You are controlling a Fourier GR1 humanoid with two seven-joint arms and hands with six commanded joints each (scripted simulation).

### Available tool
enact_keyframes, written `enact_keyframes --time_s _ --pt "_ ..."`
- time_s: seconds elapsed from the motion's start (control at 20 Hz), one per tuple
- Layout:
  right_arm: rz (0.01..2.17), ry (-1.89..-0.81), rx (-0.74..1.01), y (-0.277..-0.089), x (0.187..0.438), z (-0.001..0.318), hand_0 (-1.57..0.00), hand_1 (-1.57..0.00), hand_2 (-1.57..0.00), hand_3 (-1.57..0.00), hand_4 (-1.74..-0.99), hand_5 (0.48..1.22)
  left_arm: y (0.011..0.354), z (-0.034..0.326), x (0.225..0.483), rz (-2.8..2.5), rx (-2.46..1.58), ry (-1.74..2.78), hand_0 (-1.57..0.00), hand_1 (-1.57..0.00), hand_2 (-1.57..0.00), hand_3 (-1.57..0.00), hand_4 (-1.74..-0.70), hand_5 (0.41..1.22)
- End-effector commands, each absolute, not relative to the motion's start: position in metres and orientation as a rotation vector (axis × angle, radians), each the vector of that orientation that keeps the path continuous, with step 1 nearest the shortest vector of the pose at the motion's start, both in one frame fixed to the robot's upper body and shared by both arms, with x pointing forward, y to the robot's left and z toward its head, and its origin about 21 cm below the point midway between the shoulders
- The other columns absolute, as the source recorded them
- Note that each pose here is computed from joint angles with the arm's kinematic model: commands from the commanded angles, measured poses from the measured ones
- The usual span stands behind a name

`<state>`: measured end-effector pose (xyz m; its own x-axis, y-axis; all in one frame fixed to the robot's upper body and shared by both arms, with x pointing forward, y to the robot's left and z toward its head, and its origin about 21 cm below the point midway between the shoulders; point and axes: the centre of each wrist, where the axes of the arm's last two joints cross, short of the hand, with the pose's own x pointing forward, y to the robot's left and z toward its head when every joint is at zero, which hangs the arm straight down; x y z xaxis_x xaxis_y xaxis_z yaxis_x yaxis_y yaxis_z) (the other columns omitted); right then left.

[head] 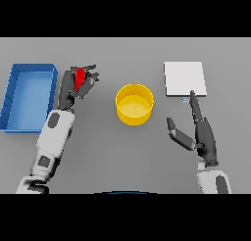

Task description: Pick up the red beaker and tilt it to pour out 1 green nut into yellow bowl. Pick up the yellow bowl and place it on the metallic measuring scale.

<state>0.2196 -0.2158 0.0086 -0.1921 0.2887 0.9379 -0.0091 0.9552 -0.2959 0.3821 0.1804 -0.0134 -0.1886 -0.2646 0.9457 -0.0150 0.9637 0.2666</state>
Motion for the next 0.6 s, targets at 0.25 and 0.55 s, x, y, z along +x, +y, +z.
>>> enact_keyframes --time_s 0.25,0.55 --pt "0.297 -1.739 -0.239 -0.217 0.220 0.008 0.00 0.00 0.00 0.00 -1.095 0.660 0.181 0.032 0.393 -0.645 0.383 -1.772 -1.56 -1.56 -1.56 -1.55 -1.73 1.139" --pt "0.300 -1.722 -0.228 -0.220 0.220 0.009 0.00 0.00 0.00 0.00 -1.092 0.664 0.163 0.049 0.384 -0.874 0.439 -1.753 -1.56 -1.56 -1.56 -1.55 -1.74 1.136"
